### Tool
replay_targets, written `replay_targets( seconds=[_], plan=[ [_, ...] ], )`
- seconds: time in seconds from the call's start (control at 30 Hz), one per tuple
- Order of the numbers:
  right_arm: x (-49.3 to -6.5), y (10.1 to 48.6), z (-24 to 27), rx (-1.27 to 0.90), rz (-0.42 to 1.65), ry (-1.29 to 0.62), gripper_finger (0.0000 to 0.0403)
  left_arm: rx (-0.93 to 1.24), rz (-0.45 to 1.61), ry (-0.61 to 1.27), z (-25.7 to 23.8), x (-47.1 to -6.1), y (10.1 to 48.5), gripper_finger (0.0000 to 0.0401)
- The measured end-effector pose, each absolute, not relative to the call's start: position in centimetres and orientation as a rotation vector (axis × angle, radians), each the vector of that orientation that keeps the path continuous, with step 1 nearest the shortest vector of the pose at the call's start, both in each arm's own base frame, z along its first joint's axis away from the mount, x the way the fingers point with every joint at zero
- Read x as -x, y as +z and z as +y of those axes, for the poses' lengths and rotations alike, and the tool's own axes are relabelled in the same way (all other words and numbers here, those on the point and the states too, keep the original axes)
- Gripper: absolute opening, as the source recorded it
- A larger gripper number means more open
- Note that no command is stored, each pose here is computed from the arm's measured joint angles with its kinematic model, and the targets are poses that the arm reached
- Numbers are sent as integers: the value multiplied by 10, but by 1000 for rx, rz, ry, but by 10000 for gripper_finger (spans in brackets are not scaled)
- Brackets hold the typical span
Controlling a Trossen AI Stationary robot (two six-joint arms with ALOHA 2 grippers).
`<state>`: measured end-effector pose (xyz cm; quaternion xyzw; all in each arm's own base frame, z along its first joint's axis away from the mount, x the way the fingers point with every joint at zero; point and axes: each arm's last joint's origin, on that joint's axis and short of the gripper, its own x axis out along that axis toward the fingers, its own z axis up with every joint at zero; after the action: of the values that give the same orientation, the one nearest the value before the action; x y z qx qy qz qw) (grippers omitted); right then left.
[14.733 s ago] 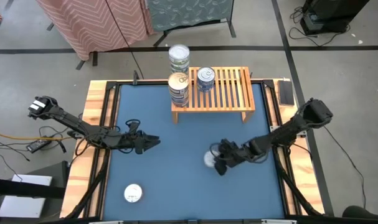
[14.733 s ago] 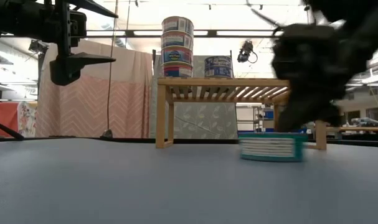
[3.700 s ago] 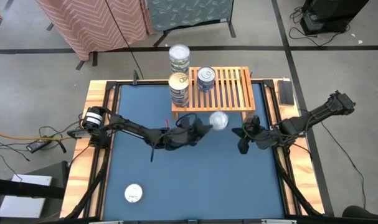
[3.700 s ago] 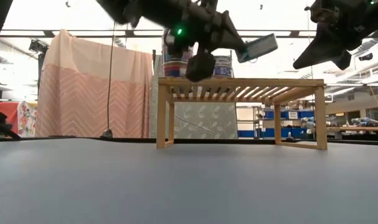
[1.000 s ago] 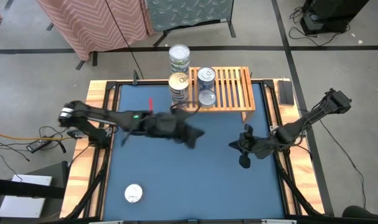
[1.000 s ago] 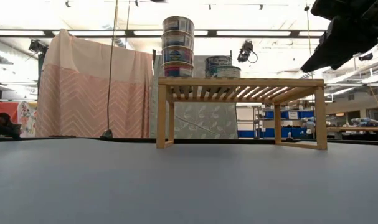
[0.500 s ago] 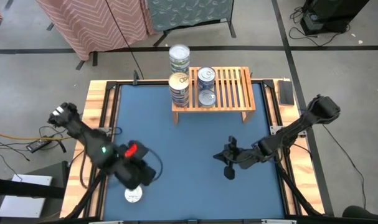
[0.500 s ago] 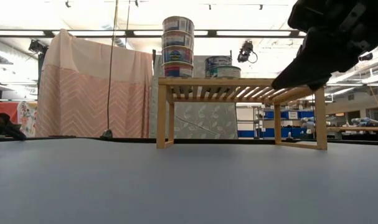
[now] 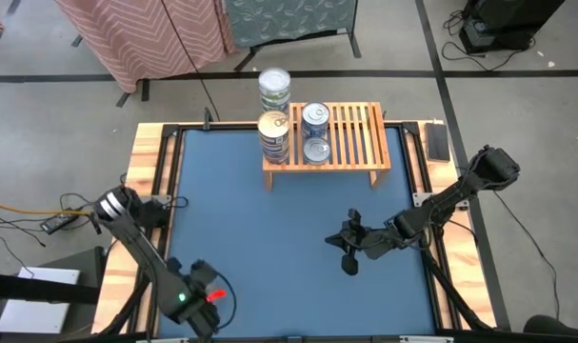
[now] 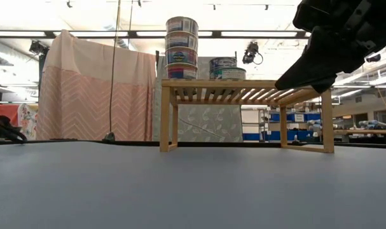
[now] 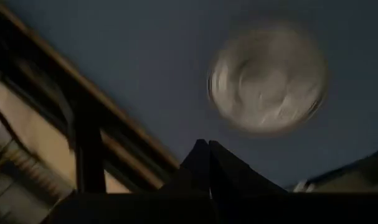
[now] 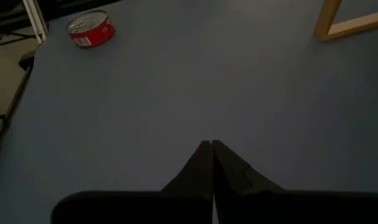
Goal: Stack canned seafood by type on shelf
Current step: Put the red tuna can on the shelf
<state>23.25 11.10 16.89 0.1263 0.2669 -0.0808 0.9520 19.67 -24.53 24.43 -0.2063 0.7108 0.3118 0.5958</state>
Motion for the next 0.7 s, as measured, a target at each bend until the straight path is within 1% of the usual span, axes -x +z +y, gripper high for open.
replay_targets(
  seconds=[0.17, 0.27, 0.4, 0.5, 0.7],
  plan=[
    [-232, 169, 111, -252, 547, -154, 0, 489, 1817, 690, -276, -195, 208, 1],
    [-232, 169, 112, -259, 560, -129, 0, 505, 1849, 705, -288, -196, 189, 1],
    [-232, 168, 113, -263, 574, -98, 0, 515, 1793, 722, -292, -203, 175, 2],
    [-232, 168, 113, -249, 583, -75, 0, 542, 1693, 713, -288, -218, 171, 2],
    [-232, 168, 114, -229, 587, -48, 0, 533, 1475, 753, -257, -257, 171, 2]
  ],
)
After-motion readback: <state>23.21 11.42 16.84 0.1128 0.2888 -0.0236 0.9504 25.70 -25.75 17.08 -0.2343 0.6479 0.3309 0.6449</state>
